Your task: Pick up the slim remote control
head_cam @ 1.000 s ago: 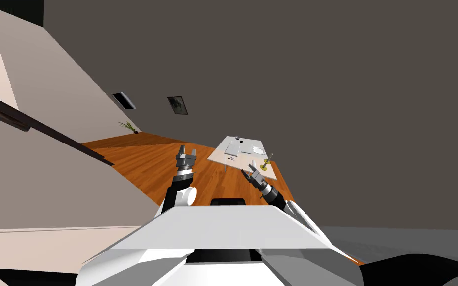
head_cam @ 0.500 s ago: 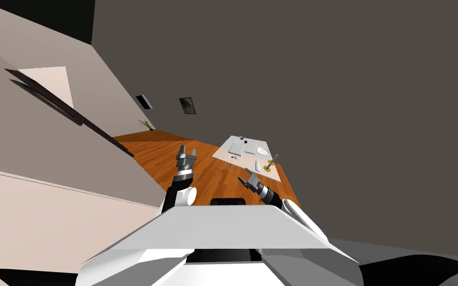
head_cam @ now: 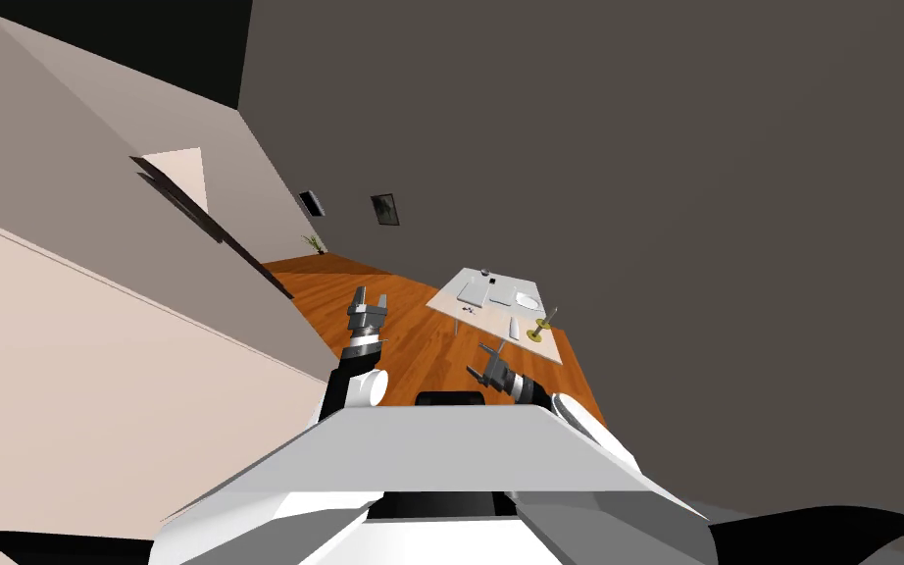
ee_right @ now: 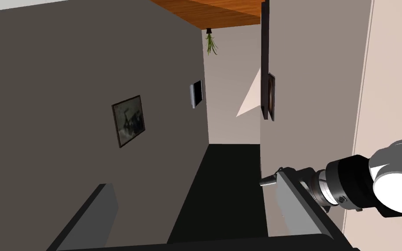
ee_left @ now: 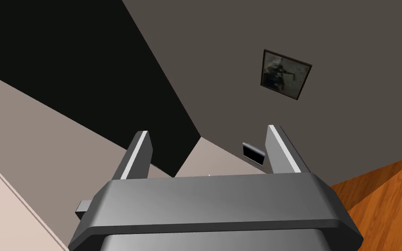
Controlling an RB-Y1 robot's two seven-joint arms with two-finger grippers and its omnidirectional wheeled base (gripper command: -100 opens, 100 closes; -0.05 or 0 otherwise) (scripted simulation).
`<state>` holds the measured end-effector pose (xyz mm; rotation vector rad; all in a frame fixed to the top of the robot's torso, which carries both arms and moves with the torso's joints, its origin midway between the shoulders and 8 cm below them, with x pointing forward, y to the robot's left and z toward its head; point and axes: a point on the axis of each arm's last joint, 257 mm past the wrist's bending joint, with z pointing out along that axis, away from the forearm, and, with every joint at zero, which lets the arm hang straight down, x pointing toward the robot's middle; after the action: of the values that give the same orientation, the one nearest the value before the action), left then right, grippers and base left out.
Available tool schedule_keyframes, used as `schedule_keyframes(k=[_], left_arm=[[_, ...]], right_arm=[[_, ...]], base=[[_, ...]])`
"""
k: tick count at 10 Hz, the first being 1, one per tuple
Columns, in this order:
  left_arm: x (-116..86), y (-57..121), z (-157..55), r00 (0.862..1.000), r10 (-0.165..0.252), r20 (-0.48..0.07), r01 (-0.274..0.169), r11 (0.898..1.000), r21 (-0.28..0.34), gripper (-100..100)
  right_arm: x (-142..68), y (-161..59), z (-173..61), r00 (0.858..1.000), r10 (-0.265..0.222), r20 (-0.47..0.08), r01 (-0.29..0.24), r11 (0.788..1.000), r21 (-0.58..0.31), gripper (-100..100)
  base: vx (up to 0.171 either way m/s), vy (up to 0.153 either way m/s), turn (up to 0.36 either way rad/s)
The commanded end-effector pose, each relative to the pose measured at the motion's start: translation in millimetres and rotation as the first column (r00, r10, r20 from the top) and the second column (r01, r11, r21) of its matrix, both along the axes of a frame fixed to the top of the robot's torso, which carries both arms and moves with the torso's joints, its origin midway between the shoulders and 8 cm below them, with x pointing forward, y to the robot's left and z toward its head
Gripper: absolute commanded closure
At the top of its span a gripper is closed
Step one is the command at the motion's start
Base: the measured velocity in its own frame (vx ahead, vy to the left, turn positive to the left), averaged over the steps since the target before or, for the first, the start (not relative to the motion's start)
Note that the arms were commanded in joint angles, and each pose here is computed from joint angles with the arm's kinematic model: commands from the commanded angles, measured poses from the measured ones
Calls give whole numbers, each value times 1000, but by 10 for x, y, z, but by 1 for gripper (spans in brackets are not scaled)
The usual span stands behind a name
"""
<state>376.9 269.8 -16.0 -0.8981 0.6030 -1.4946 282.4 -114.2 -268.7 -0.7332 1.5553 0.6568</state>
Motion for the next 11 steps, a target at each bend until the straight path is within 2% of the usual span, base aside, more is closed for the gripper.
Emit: schedule_keyframes(k=[1, 2, 4, 5, 6, 7, 8, 9, 10, 11], left_arm=[[0, 0, 0, 1000, 0, 0, 0, 1000, 0, 0], [0, 0, 0, 1000, 0, 0, 0, 1000, 0, 0], [0, 1, -1, 1000, 0, 0, 0, 1000, 0, 0], [0, 1, -1, 1000, 0, 0, 0, 1000, 0, 0], [0, 0, 0, 1000, 0, 0, 0, 1000, 0, 0], [0, 1, -1, 1000, 0, 0, 0, 1000, 0, 0], [0, 0, 0, 1000, 0, 0, 0, 1000, 0, 0], [0, 1, -1, 1000, 0, 0, 0, 1000, 0, 0], [0, 1, -1, 1000, 0, 0, 0, 1000, 0, 0], [-1, 1, -1, 1000, 0, 0, 0, 1000, 0, 0]], right_arm=[[-49, 0, -144, 999, 41, 4, -41, 997, -66, -100], [-149, 8, -362, 995, 103, -8, -103, 986, -132, -100], [-173, -4, -437, 994, 113, -8, -113, 980, -165, -100], [-279, -32, -672, 984, 177, -24, -178, 955, -238, -100], [-295, -48, -724, 983, 183, -26, -184, 949, -258, -100], [-385, -70, -886, 968, 249, -35, -247, 915, -318, -100], [-413, -133, -1006, 967, 251, -51, -253, 903, -348, -100], [-484, -197, -1167, 948, 312, -65, -311, 860, -405, -100], [-516, -260, -1270, 946, 314, -81, -317, 845, -430, -100], [-519, -263, -1277, 945, 316, -81, -319, 843, -434, -100]], base=[[-64, -4, 206], [-78, -11, 266], [-44, -14, 80], [-47, -9, 307], [-46, -13, 140], [-61, -15, 275], [-50, -25, 144], [-44, -16, 251], [-34, -28, 142], [-14, -23, -25]])
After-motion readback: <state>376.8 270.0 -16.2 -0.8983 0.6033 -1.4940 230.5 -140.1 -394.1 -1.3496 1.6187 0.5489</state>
